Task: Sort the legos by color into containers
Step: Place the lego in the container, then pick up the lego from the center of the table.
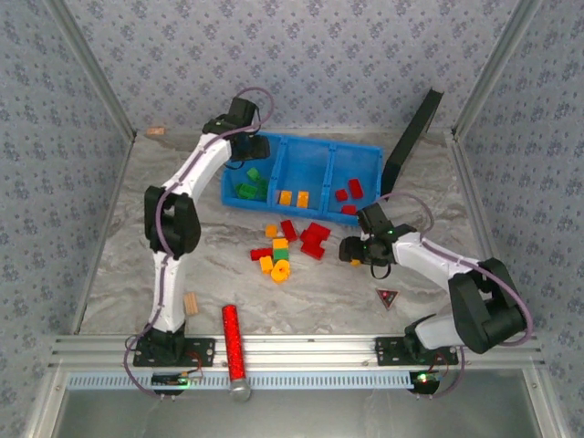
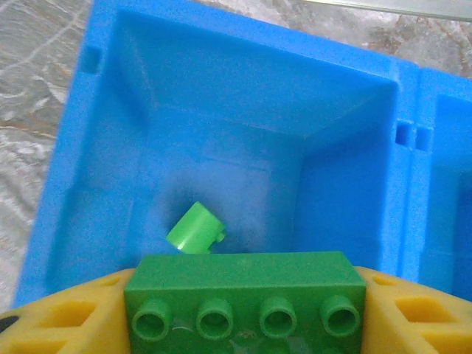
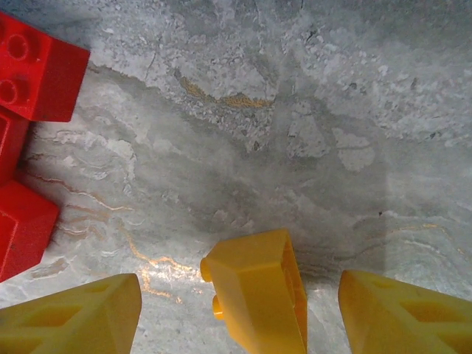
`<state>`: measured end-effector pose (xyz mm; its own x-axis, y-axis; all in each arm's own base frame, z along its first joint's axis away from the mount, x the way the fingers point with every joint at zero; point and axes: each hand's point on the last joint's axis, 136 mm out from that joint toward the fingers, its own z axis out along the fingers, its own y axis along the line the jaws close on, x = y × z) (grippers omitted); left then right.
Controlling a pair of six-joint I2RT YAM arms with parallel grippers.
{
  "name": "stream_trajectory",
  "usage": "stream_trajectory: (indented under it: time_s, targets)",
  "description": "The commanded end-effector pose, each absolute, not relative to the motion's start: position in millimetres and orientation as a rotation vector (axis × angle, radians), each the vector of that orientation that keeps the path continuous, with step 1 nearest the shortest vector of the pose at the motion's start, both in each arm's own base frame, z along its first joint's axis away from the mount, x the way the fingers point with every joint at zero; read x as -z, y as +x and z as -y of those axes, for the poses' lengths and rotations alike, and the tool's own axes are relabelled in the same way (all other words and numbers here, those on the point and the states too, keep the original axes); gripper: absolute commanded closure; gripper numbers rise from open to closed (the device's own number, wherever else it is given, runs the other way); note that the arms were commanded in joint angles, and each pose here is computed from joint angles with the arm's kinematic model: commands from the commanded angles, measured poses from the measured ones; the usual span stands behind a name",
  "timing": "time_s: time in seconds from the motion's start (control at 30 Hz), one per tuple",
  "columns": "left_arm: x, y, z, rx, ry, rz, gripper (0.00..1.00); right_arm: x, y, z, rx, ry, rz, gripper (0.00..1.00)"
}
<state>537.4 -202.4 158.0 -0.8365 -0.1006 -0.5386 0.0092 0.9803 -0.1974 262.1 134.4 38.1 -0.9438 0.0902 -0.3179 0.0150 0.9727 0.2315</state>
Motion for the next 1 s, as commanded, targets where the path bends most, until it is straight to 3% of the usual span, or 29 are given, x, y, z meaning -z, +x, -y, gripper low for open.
stream_trajectory:
  time_s: [0.0, 0.3, 0.5, 0.6, 0.97]
  targets:
    - [-154, 542, 202, 0.263, -0.091, -2.583, 0.47, -38, 272, -134, -0.291, 0.099, -2.775, 0.29]
    - [-107, 545, 196, 0.218, -0.142, -2.683, 0.4, -21, 270, -133, -0.244, 0.089, -2.822, 0.39]
    - [-100, 542, 194, 0.204, -0.15, -2.701, 0.33, -15, 266, -134, -0.234, 0.074, -2.85, 0.59]
    - [-105, 543, 194, 0.213, -0.146, -2.689, 0.3, -14, 263, -136, -0.237, 0.059, -2.861, 0.63]
    - [-130, 545, 201, 0.277, -0.121, -2.638, 0.19, -38, 258, -138, -0.237, 0.04, -2.838, 0.7]
